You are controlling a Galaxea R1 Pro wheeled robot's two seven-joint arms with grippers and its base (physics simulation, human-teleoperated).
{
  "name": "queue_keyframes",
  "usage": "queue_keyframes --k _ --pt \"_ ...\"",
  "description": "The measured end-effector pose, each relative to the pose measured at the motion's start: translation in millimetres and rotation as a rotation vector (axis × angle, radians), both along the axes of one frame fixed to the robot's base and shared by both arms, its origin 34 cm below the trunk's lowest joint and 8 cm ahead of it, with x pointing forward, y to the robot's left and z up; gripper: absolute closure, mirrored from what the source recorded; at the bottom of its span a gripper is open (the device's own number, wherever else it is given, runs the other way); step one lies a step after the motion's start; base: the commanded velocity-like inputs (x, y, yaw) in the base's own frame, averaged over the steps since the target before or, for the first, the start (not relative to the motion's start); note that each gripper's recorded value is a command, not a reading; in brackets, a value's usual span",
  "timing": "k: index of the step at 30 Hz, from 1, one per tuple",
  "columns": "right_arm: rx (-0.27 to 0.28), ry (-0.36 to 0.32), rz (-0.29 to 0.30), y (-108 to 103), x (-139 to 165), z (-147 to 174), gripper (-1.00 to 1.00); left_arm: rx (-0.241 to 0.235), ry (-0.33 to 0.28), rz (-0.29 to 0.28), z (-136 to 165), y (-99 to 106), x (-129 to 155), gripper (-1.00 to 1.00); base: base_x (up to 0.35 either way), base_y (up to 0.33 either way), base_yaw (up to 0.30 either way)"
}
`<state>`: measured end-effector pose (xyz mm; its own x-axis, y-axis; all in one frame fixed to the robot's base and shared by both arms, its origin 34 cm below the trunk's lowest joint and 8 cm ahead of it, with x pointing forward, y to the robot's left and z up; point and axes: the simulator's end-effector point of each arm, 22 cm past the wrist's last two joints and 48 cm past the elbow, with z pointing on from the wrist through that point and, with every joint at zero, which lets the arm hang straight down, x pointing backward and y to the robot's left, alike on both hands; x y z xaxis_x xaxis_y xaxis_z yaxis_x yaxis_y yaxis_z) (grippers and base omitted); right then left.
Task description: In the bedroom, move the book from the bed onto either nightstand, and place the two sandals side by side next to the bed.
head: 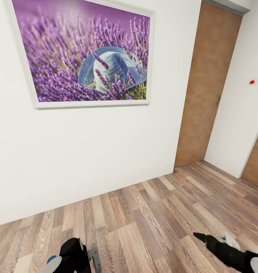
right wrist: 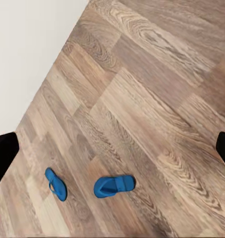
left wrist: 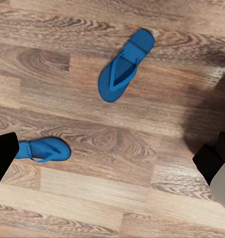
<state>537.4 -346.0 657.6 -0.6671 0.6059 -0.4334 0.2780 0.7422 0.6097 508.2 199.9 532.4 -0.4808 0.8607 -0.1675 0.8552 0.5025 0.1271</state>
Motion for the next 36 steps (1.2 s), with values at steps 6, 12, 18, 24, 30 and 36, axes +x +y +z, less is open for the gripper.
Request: queue_keyframes --k 6,12,18,24,30,36 --pt "0.241 -0.077 -0.028 7.1 12.1 41.5 -1.00 0.000 0.001 0.002 -1.8 -0.2 -0.5 -1.00 0.000 0.000 0.000" --pt "0.288 -0.055 0.003 15.7 5.1 32.2 -1.00 0.018 0.017 0.041 -14.4 4.5 -4.8 -1.00 0.000 0.000 0.000" --pt "0.293 -0.051 0.008 17.0 2.6 22.1 -1.00 0.032 0.036 0.100 -23.3 3.5 -9.4 -1.00 0.000 0.000 0.000" --pt "0.293 -0.050 0.008 17.0 2.5 22.1 -1.00 0.026 0.023 0.110 -17.7 -1.9 -4.8 -1.00 0.000 0.000 0.000" --pt "0.293 -0.050 0.008 17.0 0.6 10.0 -1.00 0.020 0.018 0.112 -27.4 -5.6 -5.2 -1.00 0.000 0.000 0.000" --pt "0.293 -0.050 0.007 16.7 -1.5 -2.2 -1.00 0.031 0.018 0.148 -35.9 -2.1 -5.8 -1.00 0.000 0.000 0.000"
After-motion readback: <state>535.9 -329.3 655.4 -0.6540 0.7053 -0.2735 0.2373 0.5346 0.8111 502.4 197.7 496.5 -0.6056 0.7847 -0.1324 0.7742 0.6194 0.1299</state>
